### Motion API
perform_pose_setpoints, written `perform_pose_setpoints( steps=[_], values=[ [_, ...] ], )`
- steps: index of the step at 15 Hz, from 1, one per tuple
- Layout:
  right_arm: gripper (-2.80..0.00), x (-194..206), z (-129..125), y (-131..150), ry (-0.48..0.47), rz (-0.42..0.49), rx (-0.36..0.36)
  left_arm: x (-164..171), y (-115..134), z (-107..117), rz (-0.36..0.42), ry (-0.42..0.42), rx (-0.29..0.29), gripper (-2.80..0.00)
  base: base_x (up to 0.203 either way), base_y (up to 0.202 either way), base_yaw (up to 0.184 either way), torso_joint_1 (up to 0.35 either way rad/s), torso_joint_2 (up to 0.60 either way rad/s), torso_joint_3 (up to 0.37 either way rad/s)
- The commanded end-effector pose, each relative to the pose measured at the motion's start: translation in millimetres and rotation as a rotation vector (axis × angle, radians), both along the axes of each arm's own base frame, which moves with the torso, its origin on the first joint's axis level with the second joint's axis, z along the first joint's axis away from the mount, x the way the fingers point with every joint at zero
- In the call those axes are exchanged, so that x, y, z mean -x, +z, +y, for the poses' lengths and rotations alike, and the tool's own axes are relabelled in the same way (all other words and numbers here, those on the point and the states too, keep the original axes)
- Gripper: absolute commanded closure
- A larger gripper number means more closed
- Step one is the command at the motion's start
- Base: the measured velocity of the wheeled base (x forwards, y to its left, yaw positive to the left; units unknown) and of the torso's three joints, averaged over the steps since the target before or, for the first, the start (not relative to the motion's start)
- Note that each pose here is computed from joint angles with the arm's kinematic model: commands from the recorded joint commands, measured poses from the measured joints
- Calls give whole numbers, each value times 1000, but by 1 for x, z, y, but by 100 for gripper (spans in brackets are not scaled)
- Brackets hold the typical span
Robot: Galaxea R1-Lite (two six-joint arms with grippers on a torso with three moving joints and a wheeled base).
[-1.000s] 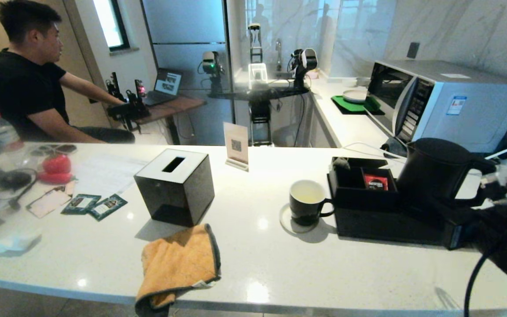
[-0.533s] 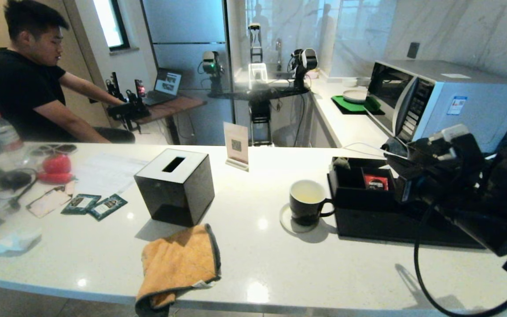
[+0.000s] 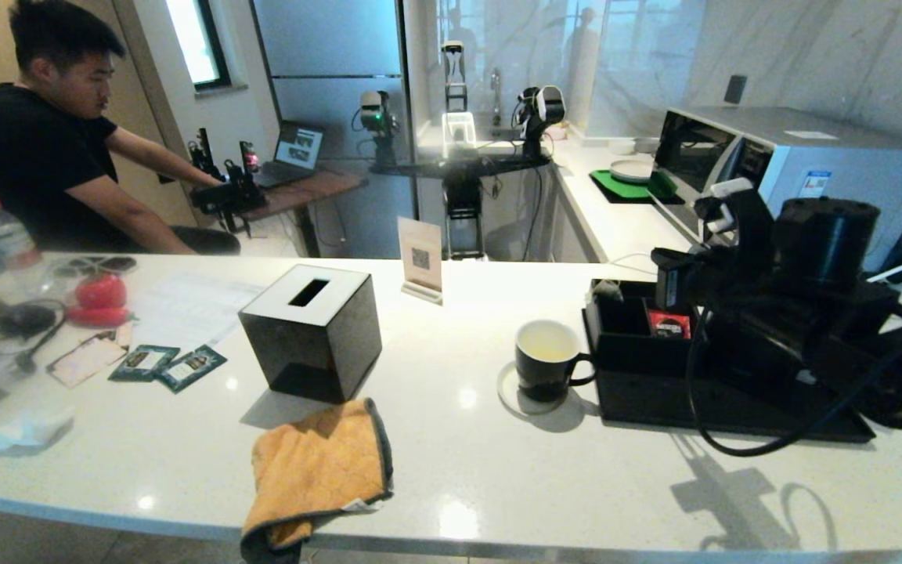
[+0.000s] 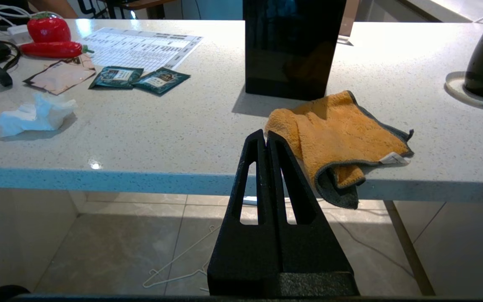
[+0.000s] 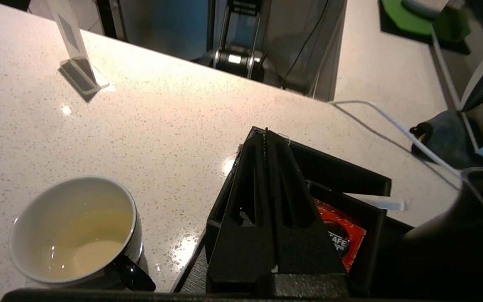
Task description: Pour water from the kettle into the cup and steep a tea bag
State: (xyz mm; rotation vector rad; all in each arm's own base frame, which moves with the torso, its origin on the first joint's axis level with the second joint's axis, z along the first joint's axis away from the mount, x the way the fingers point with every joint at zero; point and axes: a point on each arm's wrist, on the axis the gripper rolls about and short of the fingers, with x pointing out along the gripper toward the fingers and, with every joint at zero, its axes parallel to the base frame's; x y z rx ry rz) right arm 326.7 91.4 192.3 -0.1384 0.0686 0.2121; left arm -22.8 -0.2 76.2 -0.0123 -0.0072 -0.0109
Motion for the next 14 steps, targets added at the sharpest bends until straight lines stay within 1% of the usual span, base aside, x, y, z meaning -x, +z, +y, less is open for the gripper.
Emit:
perform_pose_setpoints(
  steps=[1, 4, 7, 10, 14],
  values=[
    [0, -21, 6, -6, -1, 54, 6, 0, 0, 0, 1, 0, 0, 0, 0, 0, 0, 0, 0, 0],
    [0, -41, 12, -8, -4, 99, 15, 0, 0, 0, 1, 0, 0, 0, 0, 0, 0, 0, 0, 0],
    [0, -60, 17, -14, -60, 186, 50, 0, 0, 0, 1, 0, 0, 0, 0, 0, 0, 0, 0, 0],
    [0, -74, 23, -20, -76, 278, 85, 0, 0, 0, 1, 0, 0, 0, 0, 0, 0, 0, 0, 0],
    [0, -87, 26, -13, -84, 353, 110, 0, 0, 0, 1, 0, 0, 0, 0, 0, 0, 0, 0, 0]
  ],
)
